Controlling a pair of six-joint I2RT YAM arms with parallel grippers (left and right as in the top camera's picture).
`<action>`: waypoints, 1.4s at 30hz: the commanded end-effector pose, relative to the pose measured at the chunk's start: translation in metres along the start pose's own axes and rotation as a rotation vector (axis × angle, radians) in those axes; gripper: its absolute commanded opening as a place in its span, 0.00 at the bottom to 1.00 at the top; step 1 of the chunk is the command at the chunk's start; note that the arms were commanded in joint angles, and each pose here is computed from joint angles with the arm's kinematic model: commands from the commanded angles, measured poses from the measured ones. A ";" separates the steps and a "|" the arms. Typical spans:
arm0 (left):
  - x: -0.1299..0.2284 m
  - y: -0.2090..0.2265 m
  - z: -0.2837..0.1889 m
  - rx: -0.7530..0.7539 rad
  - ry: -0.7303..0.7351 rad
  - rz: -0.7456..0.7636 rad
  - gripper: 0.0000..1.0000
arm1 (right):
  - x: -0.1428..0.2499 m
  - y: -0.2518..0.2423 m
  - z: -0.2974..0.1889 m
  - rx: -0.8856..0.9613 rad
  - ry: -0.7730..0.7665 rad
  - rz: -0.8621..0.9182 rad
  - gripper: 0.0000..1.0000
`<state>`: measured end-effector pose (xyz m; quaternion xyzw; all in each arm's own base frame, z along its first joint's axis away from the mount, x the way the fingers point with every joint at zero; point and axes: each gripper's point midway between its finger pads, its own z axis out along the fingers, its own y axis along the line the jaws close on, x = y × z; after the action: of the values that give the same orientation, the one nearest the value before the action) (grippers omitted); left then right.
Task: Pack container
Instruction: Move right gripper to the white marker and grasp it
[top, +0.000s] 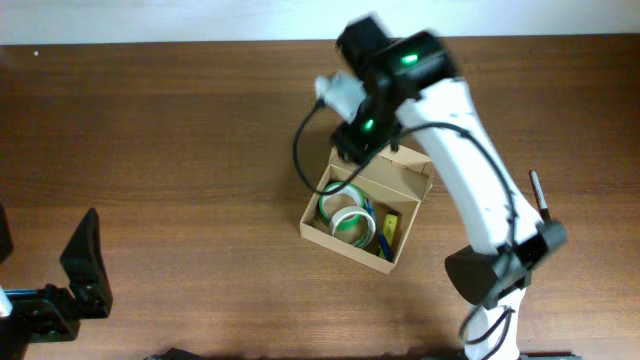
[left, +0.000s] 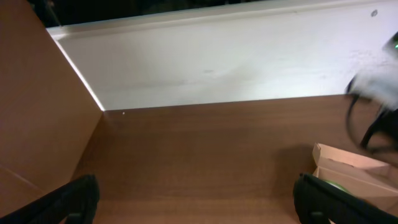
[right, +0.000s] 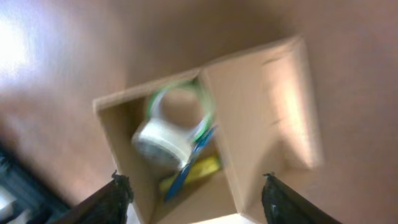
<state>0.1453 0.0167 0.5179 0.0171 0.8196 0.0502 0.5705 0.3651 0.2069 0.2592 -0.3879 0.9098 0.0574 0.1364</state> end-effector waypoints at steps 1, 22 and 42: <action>0.001 0.000 0.000 0.001 0.003 0.018 1.00 | -0.002 -0.062 -0.064 0.200 -0.169 0.193 0.74; 0.001 0.000 0.000 0.001 0.003 0.018 1.00 | 0.308 -0.254 0.037 0.175 0.295 1.089 0.81; 0.001 0.000 0.000 -0.002 0.003 0.045 1.00 | 0.371 -0.247 0.141 0.159 0.371 0.786 0.53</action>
<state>0.1452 0.0167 0.5178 0.0279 0.8195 0.0578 0.5695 0.3329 -0.1822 0.0214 0.0260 0.9993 -0.0150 -0.0213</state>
